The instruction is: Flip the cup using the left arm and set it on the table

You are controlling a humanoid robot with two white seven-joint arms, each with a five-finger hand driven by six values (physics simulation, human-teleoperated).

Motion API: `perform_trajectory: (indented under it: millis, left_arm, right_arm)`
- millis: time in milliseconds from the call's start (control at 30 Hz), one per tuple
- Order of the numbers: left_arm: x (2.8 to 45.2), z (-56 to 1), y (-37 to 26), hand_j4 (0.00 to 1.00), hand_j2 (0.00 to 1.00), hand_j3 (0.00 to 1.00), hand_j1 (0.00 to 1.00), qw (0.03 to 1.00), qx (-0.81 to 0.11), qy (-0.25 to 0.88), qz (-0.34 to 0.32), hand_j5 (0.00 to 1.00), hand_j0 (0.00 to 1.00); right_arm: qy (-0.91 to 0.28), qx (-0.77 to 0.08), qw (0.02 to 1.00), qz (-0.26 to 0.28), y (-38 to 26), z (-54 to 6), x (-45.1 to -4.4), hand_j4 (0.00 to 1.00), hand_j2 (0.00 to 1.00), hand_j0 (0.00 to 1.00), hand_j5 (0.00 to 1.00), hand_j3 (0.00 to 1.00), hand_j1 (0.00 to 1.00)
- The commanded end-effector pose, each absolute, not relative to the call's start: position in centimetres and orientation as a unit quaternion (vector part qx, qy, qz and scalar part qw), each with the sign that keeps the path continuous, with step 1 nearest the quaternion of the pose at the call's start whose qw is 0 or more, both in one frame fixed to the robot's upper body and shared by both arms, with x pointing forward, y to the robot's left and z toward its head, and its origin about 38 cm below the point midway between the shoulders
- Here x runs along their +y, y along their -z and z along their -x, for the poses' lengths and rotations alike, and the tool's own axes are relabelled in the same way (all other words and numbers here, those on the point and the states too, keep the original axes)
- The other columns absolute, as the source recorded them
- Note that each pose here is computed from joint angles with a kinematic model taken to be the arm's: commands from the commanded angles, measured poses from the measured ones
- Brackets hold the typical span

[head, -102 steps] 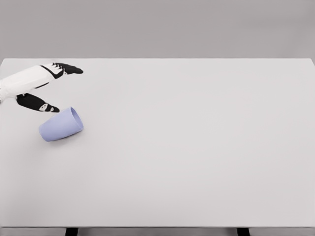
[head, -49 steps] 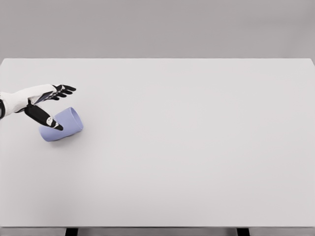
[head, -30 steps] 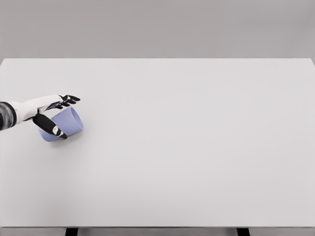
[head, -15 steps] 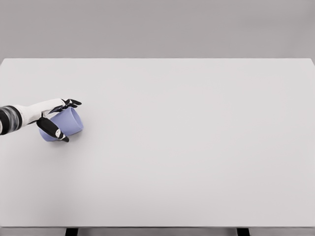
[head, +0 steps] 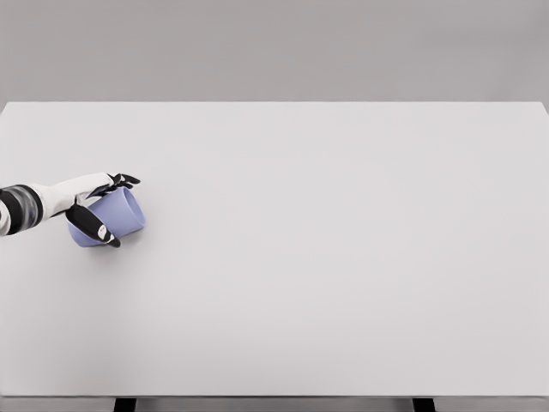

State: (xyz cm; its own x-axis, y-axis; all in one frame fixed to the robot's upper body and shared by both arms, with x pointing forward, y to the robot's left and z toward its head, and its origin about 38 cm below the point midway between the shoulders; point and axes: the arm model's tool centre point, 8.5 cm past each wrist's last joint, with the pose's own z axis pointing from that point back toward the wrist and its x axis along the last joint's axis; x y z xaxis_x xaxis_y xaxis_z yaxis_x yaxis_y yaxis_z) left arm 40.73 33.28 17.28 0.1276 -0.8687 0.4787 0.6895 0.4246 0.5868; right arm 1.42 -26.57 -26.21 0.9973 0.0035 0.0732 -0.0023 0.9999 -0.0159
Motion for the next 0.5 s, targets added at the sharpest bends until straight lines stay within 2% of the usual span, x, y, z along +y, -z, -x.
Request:
perform_trajectory:
  millis: [0, 167, 333, 467]
  left_arm:
    - [33.53, -40.84, -17.26, 1.0, 1.0, 1.0, 1.0, 0.743, -0.403, 0.521, -0.118, 1.0, 1.0]
    - [33.53, -40.73, -16.98, 0.99, 0.99, 0.99, 0.99, 0.745, -0.401, 0.521, -0.117, 0.99, 0.99]
    - [33.42, -40.72, -16.97, 0.72, 0.72, 0.72, 0.72, 0.744, -0.401, 0.521, -0.115, 0.72, 0.72]
    - [33.07, -40.75, -16.87, 0.62, 0.62, 0.62, 0.62, 0.744, -0.403, 0.521, -0.11, 0.62, 0.62]
  right_arm:
    - [-0.001, -0.037, 0.999, 0.008, 26.21, -1.42, -26.57, 1.0, 1.0, 1.0, 1.0, 1.0, 1.0]
    - [-0.001, -0.037, 0.999, 0.008, 26.21, -1.42, -26.57, 1.0, 1.0, 1.0, 1.0, 1.0, 1.0]
    - [-0.001, -0.036, 0.999, 0.008, 26.21, -1.33, -26.57, 1.0, 1.0, 1.0, 1.0, 1.0, 1.0]
    - [-0.001, -0.036, 0.999, 0.008, 26.21, -1.41, -26.57, 1.0, 1.0, 1.0, 1.0, 1.0, 1.0]
